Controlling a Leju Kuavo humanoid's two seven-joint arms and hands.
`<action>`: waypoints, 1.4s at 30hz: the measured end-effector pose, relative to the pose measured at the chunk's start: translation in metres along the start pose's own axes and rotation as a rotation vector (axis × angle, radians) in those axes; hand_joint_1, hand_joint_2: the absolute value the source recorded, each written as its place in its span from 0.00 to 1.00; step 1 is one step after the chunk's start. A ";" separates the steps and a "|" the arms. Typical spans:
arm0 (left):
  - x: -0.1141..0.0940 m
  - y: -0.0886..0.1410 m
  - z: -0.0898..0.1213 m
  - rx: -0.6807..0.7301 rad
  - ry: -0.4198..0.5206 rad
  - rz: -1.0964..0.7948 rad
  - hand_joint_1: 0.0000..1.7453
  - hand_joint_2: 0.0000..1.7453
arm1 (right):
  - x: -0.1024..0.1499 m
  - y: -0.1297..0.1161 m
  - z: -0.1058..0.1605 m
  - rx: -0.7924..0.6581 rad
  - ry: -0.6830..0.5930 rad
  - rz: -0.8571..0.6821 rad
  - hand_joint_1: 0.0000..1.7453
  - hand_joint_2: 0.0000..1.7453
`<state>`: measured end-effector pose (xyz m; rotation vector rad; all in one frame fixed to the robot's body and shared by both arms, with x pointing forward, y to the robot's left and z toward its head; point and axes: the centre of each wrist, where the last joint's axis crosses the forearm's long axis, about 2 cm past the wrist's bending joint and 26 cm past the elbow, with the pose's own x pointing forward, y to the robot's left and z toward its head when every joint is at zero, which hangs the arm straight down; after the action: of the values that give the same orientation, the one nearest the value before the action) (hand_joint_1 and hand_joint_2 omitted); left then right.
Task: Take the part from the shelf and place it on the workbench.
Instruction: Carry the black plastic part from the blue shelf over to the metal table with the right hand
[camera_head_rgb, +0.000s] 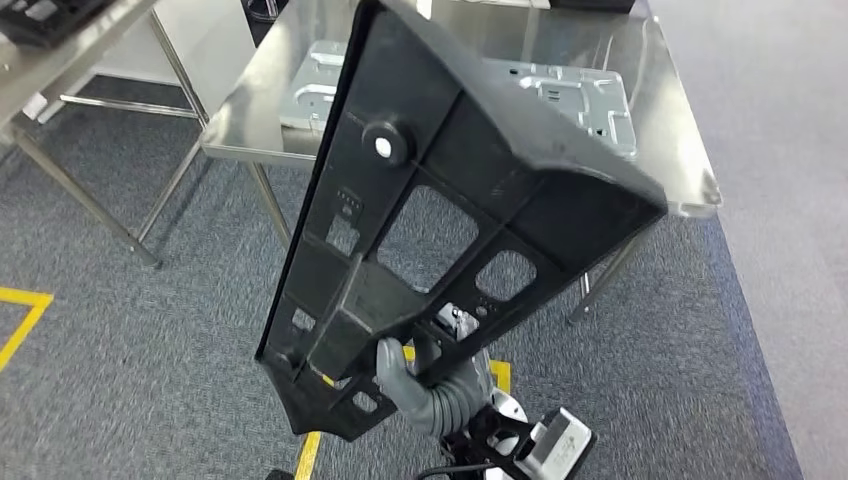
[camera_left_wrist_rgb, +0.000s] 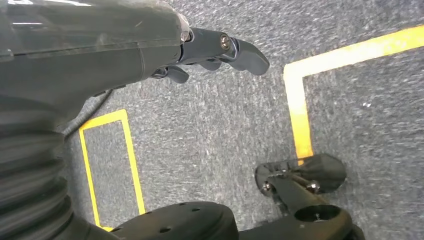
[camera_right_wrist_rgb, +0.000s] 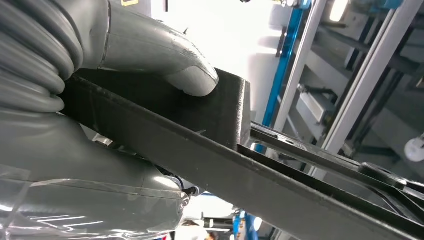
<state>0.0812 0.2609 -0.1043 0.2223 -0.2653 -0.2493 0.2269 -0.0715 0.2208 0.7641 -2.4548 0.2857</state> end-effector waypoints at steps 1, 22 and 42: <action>0.000 0.000 0.000 0.000 0.001 0.000 0.00 1.00 | 0.000 0.000 0.001 0.002 0.001 0.003 1.00 1.00; 0.001 0.000 0.000 -0.002 0.006 -0.014 0.00 1.00 | 0.003 -0.002 0.003 0.013 -0.009 0.030 1.00 1.00; 0.001 0.000 0.000 0.002 0.004 0.000 0.00 1.00 | 0.008 -0.004 0.003 0.024 -0.051 0.080 1.00 1.00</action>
<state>0.0821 0.2608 -0.1041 0.2251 -0.2614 -0.2485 0.2221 -0.0795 0.2233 0.6918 -2.5378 0.3302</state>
